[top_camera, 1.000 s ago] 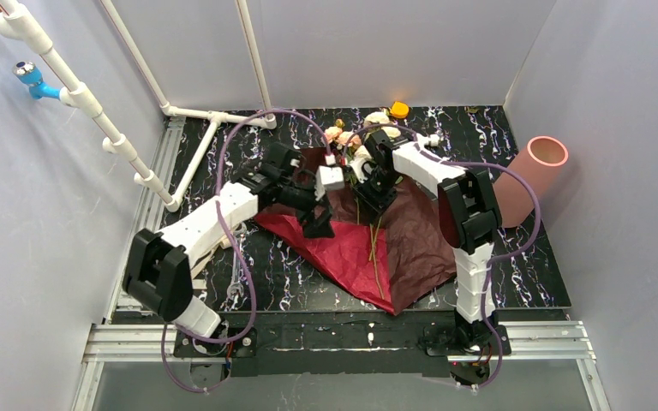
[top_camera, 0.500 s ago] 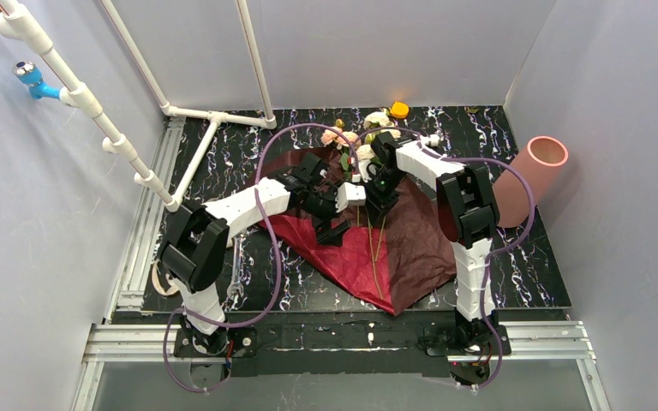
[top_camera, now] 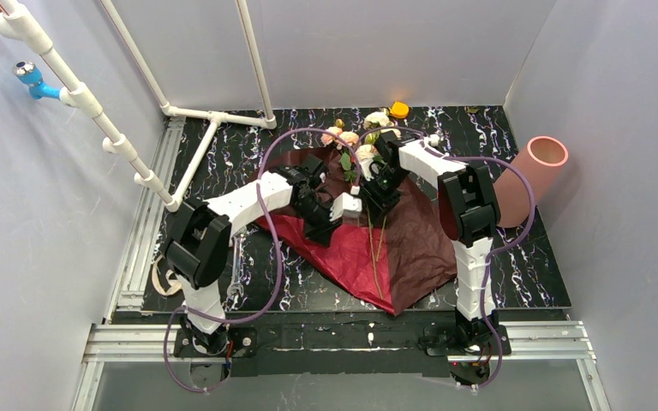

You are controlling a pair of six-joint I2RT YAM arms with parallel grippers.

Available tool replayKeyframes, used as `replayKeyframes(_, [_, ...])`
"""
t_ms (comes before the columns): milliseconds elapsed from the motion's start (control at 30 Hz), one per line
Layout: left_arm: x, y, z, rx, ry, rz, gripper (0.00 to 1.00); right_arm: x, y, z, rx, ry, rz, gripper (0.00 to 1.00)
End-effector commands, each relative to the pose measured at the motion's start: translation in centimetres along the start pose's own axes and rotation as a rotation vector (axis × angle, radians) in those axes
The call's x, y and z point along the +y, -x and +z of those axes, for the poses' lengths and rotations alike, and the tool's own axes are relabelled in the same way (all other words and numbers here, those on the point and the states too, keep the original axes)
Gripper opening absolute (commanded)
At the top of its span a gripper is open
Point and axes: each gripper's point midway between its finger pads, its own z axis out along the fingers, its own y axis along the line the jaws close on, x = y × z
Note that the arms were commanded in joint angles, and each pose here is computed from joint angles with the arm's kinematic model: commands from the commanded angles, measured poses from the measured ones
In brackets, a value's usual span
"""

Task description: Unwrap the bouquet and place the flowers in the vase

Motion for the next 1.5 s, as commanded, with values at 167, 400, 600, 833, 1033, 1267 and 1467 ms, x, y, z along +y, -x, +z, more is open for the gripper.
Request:
replayKeyframes(167, [-5.7,-0.2,-4.5,-0.040,-0.015,0.135,0.46,-1.1,0.1,0.0,0.008,0.010,0.007,0.46])
replayKeyframes(400, [0.2,3.7,-3.3,-0.122,0.125,0.016,0.80,0.1,-0.2,0.1,-0.005,0.060,0.026,0.44])
replayKeyframes(600, [4.4,3.3,-0.1,-0.050,0.134,-0.068,0.85,-0.3,-0.1,0.3,-0.011,0.040,0.033,0.38])
replayKeyframes(833, [0.2,-0.7,0.8,0.055,-0.043,-0.050,0.58,-1.4,0.1,0.8,-0.009,0.024,0.047,0.34])
replayKeyframes(1033, [-5.8,-2.8,-1.6,0.037,-0.136,0.090,0.27,-2.2,0.0,1.1,-0.001,0.012,0.047,0.31])
replayKeyframes(1267, [-9.5,-7.9,-2.4,0.064,-0.105,0.376,0.31,-2.6,-0.3,1.5,0.005,-0.003,0.044,0.27])
replayKeyframes(1467, [-10.4,-8.8,-2.5,0.044,-0.073,0.475,0.47,-2.4,-0.5,1.7,0.010,0.006,0.052,0.26])
